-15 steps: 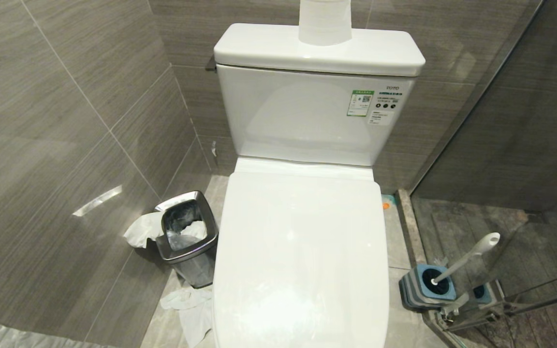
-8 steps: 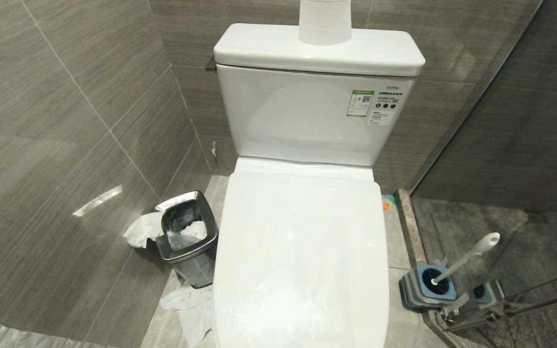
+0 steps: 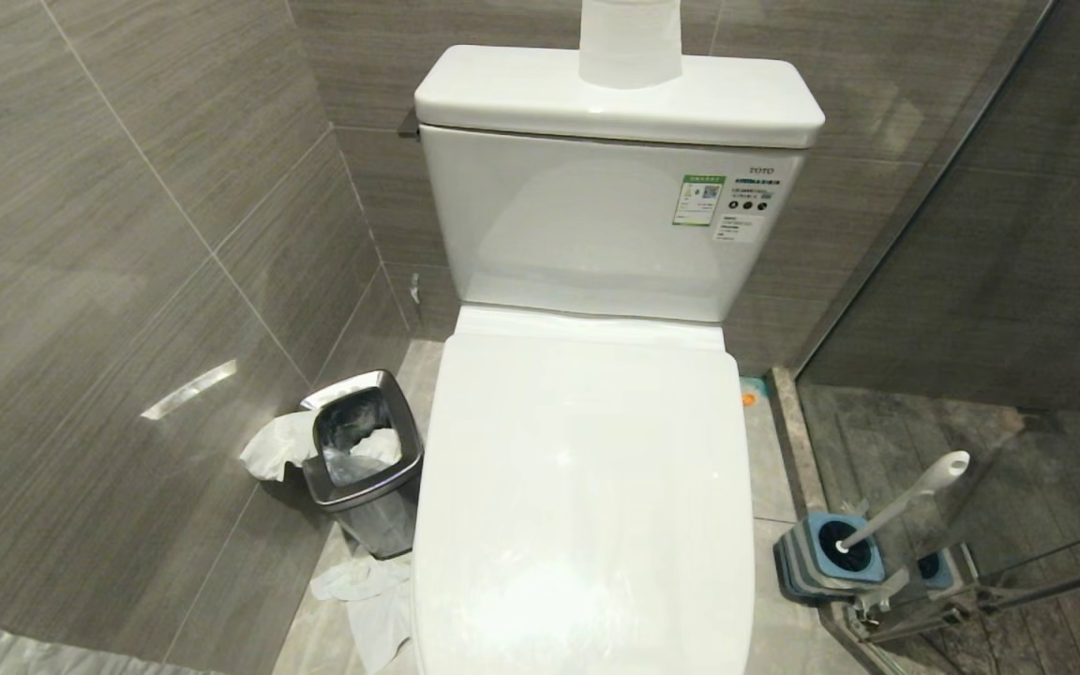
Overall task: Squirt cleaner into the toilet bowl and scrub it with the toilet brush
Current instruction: Use the left hand to lift the toilet lid slightly
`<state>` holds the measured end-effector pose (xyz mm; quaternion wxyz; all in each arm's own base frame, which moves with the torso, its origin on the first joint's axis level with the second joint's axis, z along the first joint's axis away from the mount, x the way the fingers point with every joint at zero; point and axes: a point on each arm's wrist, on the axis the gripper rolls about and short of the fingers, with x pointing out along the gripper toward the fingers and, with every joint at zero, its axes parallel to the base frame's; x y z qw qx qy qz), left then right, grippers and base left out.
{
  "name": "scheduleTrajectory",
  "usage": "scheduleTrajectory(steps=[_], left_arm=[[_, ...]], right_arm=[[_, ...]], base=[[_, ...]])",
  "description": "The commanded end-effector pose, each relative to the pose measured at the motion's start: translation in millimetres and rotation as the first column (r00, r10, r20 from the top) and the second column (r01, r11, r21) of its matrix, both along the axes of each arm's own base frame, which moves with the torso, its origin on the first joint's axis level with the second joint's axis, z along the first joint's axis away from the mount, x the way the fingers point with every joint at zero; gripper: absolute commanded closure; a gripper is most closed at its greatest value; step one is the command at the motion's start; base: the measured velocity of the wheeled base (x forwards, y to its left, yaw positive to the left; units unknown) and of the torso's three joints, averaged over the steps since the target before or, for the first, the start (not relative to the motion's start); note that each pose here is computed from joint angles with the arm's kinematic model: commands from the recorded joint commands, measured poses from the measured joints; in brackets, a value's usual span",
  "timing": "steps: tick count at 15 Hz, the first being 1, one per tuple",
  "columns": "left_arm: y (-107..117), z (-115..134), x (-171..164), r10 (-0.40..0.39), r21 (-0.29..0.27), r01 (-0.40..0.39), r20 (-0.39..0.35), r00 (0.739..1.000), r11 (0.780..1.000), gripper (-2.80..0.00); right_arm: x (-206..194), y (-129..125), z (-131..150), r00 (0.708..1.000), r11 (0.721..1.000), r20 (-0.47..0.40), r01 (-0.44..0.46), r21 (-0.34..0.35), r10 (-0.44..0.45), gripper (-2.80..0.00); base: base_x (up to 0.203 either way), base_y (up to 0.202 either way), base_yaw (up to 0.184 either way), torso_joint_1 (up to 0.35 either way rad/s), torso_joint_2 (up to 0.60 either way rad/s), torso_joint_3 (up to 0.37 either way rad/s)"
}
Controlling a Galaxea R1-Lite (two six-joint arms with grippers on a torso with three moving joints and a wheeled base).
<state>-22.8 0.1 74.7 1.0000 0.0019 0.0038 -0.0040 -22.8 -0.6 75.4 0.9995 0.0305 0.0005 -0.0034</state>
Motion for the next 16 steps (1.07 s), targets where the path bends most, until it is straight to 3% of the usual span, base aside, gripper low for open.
scheduleTrajectory(steps=[1, 11, 14, 16], left_arm=[[0.0, -0.4, 0.1, 0.0, 0.002, 0.0, -0.002, 1.0, 1.0, 0.0], [0.0, -0.1, 0.1, 0.0, 0.004, 0.0, -0.003, 1.0, 1.0, 0.0], [-0.2, -0.5, 0.1, -0.011, 0.053, 0.011, -0.006, 1.0, 0.999, 0.0], [-0.6, -0.4, 0.1, -0.028, 0.133, 0.029, -0.005, 1.0, 0.991, 0.0]], right_arm=[[0.0, 0.0, 0.0, 1.0, 1.0, 0.0, -0.002, 0.0, 0.002, 0.0], [0.0, 0.0, -0.1, 1.0, 1.0, 0.0, -0.001, 0.0, 0.001, 0.0], [0.0, 0.0, -0.1, 1.0, 1.0, 0.0, -0.001, 0.0, 0.001, 0.0], [0.0, 0.0, -0.1, 1.0, 1.0, 0.0, -0.001, 0.0, 0.001, 0.0]], base=[[0.0, 0.0, 0.0, 0.0, 0.0, 0.0], [0.0, 0.0, 0.0, 0.0, 0.0, 0.0], [0.0, 0.0, 0.0, 0.0, 0.0, 0.0], [0.0, 0.0, 0.0, 0.0, 0.0, 0.0]])
